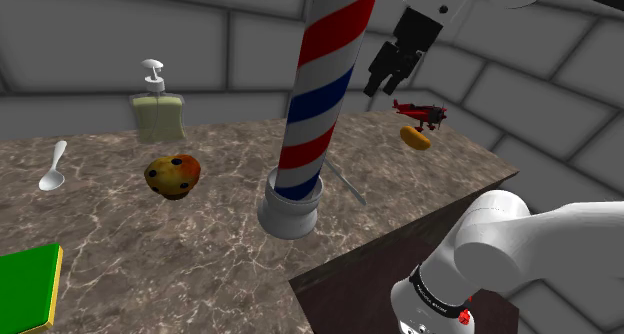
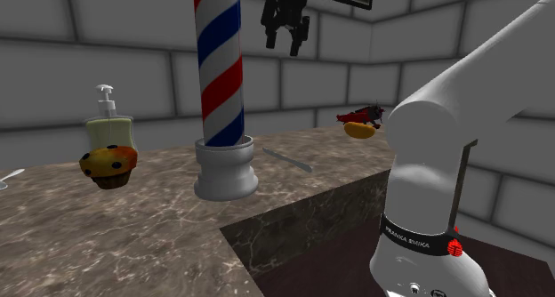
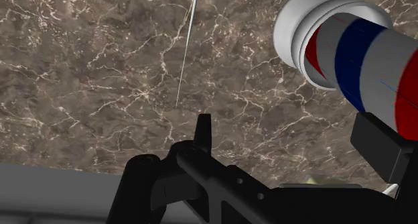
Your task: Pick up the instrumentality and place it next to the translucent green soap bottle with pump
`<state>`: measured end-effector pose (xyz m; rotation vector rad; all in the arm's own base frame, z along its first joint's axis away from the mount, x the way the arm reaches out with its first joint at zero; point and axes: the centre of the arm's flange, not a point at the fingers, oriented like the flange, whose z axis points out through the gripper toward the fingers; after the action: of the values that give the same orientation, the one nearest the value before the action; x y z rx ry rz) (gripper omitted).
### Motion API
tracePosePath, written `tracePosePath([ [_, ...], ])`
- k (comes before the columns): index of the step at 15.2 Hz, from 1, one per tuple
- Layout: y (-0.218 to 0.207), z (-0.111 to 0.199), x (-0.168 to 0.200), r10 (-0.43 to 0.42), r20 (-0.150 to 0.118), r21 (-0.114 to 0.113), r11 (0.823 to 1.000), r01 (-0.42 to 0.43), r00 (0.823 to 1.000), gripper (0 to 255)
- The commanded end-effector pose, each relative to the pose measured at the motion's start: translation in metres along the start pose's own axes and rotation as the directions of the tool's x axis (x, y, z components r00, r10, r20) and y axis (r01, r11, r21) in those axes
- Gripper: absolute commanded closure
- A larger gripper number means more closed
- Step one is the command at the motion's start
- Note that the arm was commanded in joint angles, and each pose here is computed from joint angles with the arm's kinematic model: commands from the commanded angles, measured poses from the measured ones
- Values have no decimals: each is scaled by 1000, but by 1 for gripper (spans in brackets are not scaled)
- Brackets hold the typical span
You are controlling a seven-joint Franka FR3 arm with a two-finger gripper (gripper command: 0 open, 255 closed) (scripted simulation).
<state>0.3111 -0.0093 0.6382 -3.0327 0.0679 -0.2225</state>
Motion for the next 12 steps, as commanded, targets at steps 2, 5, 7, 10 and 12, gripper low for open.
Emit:
tracePosePath([
  [2,3,13,3,13,9,-6,1000,-13,1000,0],
  [5,12,51,9,54,36,-24,998,-53,998,0],
  [7,19,76,13,81,53,-36,996,-79,995,0],
  [10,29,114,17,122,79,-55,991,-118,989,0],
  [12,37,139,19,150,95,-69,987,-143,984,0],
])
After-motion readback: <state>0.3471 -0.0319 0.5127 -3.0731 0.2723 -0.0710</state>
